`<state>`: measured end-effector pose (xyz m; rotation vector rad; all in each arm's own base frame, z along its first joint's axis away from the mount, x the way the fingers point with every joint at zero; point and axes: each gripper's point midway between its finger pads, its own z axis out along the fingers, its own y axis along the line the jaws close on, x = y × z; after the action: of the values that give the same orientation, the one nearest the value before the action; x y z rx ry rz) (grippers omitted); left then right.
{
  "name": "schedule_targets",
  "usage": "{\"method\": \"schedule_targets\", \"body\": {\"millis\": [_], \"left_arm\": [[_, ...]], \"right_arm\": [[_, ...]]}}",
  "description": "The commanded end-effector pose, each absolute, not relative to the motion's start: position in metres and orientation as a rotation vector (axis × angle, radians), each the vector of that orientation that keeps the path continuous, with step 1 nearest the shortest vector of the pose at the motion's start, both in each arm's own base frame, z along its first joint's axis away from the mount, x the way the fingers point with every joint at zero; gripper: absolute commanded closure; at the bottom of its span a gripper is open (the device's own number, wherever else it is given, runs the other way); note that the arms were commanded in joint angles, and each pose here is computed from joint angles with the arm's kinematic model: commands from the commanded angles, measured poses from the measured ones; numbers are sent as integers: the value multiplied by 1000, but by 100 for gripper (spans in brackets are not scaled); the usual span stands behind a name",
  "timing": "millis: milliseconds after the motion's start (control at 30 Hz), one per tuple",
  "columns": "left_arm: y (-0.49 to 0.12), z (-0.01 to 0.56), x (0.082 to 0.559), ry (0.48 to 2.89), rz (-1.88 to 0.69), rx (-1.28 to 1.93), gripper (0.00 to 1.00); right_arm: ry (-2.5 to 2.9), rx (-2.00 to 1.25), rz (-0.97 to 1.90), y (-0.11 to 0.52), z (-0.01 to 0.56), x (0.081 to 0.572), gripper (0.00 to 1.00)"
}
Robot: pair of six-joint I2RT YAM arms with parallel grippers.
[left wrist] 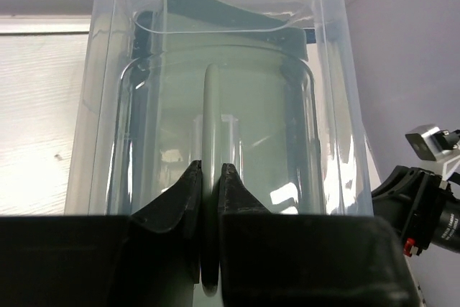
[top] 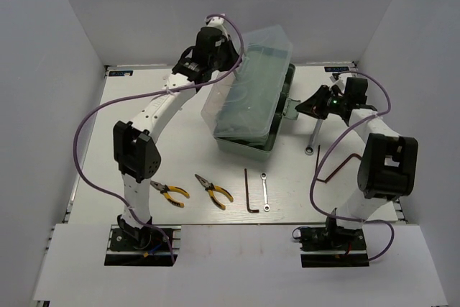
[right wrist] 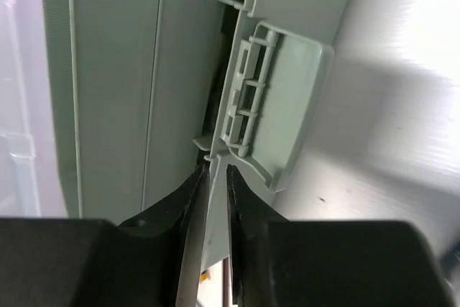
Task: Sort the tools into containers
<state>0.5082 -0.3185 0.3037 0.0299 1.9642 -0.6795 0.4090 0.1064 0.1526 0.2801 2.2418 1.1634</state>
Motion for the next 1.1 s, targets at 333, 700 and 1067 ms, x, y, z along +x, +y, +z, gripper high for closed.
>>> {"method": "schedule_targets", "body": {"millis": [333,700,1067], "left_arm": [[-230,411,489,1674,-680,-108,100],[-211,371,485,1730,-706,-159,100],[-194,356,483,1745,-710,-190,100]], "right_arm": [[2151,-75,1433,173,190,412,78],[2218,-158,1609,228,173,421,87],[2495,-145,1240,238,118,419,100]]}}
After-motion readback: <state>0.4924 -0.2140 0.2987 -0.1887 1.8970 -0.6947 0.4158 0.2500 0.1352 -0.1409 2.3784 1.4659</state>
